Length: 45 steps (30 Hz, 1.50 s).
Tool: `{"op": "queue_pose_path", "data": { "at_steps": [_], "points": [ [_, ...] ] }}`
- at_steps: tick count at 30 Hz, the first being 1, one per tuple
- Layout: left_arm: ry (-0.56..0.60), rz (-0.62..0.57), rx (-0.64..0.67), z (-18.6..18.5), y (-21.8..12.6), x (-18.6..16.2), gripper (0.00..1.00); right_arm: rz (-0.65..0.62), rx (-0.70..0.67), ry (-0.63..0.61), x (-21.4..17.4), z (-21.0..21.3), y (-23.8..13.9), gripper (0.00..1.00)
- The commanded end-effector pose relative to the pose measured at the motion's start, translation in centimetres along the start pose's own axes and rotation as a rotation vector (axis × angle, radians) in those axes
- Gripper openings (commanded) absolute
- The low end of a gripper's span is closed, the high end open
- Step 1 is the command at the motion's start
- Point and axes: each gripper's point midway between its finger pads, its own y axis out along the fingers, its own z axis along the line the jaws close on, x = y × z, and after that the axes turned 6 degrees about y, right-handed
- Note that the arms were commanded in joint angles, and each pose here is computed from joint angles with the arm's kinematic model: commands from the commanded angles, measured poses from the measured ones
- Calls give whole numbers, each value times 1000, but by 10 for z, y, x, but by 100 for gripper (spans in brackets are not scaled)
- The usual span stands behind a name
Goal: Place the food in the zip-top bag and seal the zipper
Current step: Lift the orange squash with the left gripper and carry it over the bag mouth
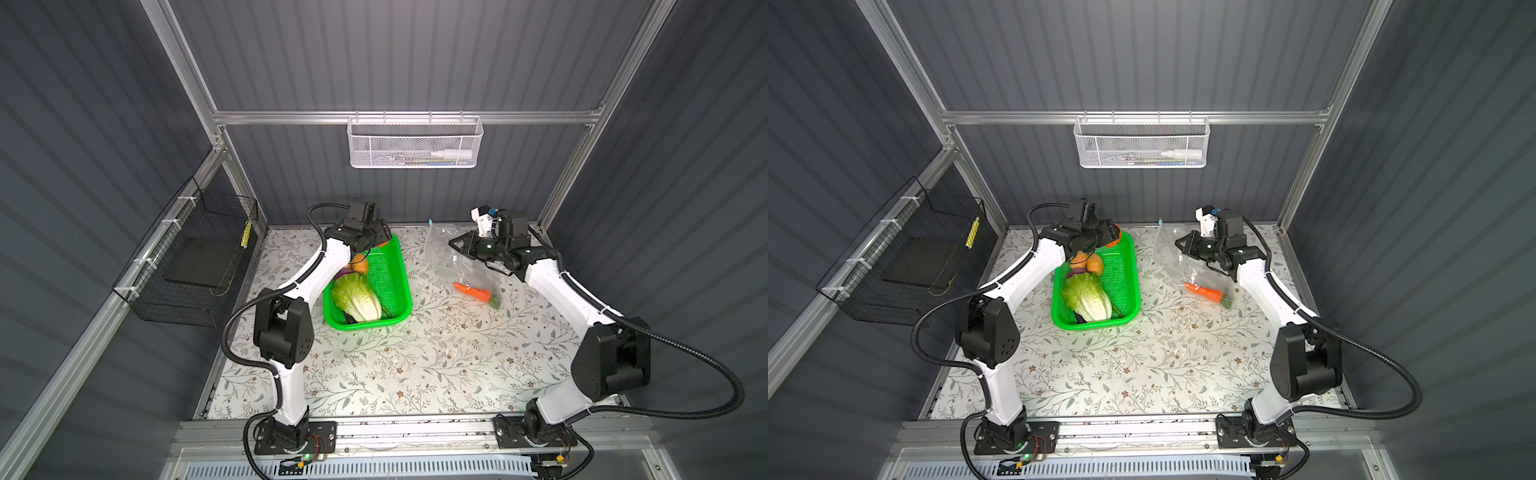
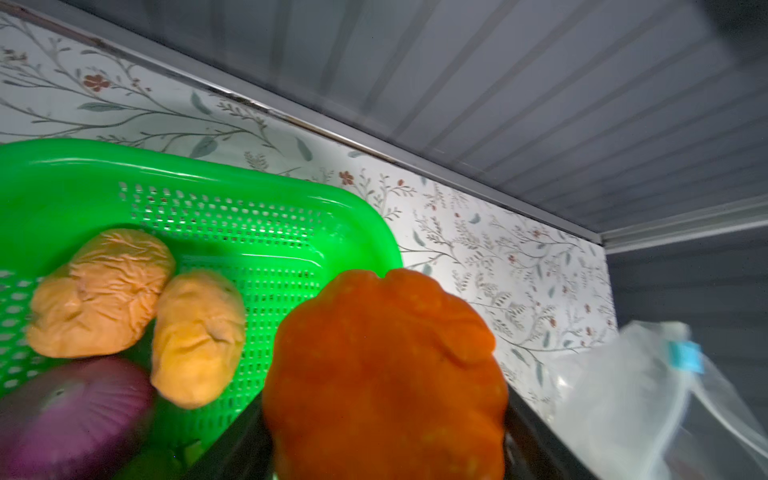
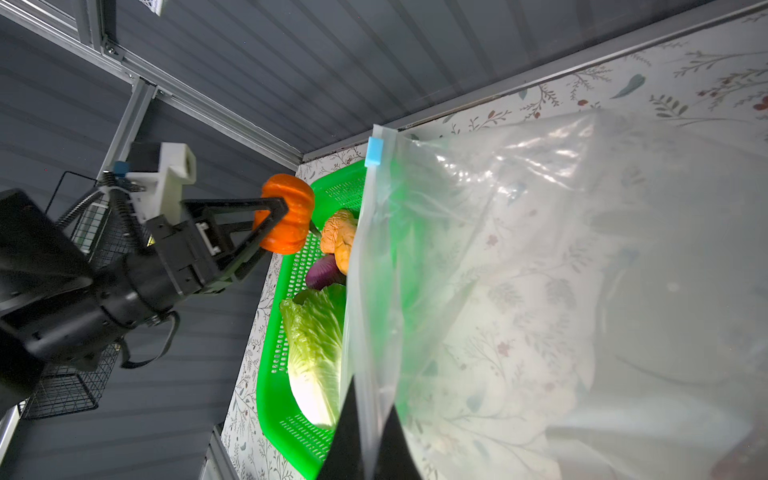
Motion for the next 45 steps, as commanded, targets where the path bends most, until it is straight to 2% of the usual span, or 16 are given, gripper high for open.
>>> {"op": "queue_pose_path", "data": {
  "at_steps": [1,6,9,18,24,37,41,43,45],
  "points": [
    [7,-16,-171,-60,-24,-5,70,4,33,-20,-2,8,-5,0],
    [6,19,-393,-123,-39,-19,69,1,38,-21,-1,12,-5,0],
    [28,53,-479,-150,-41,-27,69,-4,36,-17,0,12,-5,0],
    [34,141,-503,-159,-14,-60,69,-10,31,-1,-2,12,-7,0],
    [34,174,-453,-151,4,-69,69,-13,43,4,-3,16,-9,0],
    [59,272,-209,-111,27,-88,72,-34,58,-5,1,22,-9,0],
    [70,294,-200,-113,32,-90,81,-16,57,10,-3,20,-4,0],
    [65,297,-211,-116,32,-89,97,-12,59,11,-4,20,-2,0],
    [55,289,-229,-121,30,-85,100,-13,60,8,-5,21,-2,0]
  ]
}}
